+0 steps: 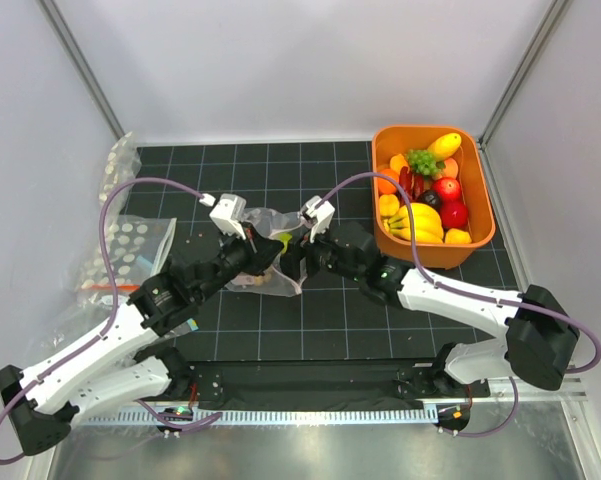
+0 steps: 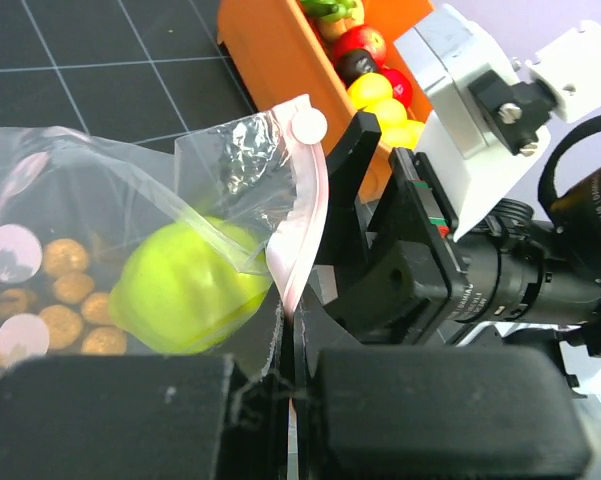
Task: Place the food in the zip-top bag and seal the zipper
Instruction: Place the fake fruit in the zipper food storage bag.
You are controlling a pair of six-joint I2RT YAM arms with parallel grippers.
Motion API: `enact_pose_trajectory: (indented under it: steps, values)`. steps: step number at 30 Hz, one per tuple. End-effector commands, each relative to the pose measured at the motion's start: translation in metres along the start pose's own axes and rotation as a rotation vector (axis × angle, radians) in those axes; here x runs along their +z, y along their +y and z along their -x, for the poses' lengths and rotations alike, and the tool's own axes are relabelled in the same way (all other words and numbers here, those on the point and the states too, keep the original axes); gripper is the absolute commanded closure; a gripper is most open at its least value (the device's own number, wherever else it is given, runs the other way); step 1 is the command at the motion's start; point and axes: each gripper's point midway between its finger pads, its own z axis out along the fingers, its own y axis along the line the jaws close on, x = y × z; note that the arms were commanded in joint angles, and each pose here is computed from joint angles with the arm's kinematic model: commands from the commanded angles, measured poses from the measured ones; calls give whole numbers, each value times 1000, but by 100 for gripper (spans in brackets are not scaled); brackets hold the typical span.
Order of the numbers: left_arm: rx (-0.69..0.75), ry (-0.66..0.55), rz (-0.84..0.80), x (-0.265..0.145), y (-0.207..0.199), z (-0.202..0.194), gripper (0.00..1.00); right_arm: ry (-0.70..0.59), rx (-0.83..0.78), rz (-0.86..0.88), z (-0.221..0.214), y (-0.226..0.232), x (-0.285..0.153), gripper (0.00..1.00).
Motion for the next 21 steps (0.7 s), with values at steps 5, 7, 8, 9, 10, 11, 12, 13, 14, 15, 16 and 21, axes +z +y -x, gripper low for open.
enact_pose_trajectory:
  steps: [5, 7, 8, 9, 10, 11, 12, 13, 14, 15, 16, 21]
  values:
    - [-18, -117, 54, -5, 7, 26, 100, -164, 25, -77, 44, -6, -7, 8]
    - [-20, -142, 141, -6, 22, 30, 100, -175, 27, -88, 45, -8, -11, 4]
    - [-19, -139, 169, -7, 27, 29, 100, -195, 25, -88, 51, -7, -16, 4]
    - [-19, -145, 193, -7, 32, 30, 100, -198, 26, -93, 51, -9, -18, 4]
    - [-16, -153, 221, -7, 36, 31, 100, -206, 26, -97, 53, -9, -21, 4]
    - [-14, -151, 242, -7, 41, 30, 100, -221, 27, -94, 57, -8, -25, 5]
    - [-13, -153, 250, -6, 42, 30, 100, -227, 22, -94, 59, -7, -28, 6]
    - [-10, -158, 272, -6, 46, 30, 100, -235, 23, -93, 61, -7, -30, 8]
    - [-9, -157, 287, -5, 49, 30, 100, -240, 21, -106, 63, -9, -34, 12]
    - [-6, -155, 298, -5, 50, 29, 100, -264, 19, -112, 70, -8, -41, 13]
    - [-5, -163, 311, -5, 52, 31, 100, -270, 17, -128, 72, -11, -46, 17]
    - [1, -158, 330, -5, 56, 28, 99, -359, 39, -360, 92, -49, -80, 32]
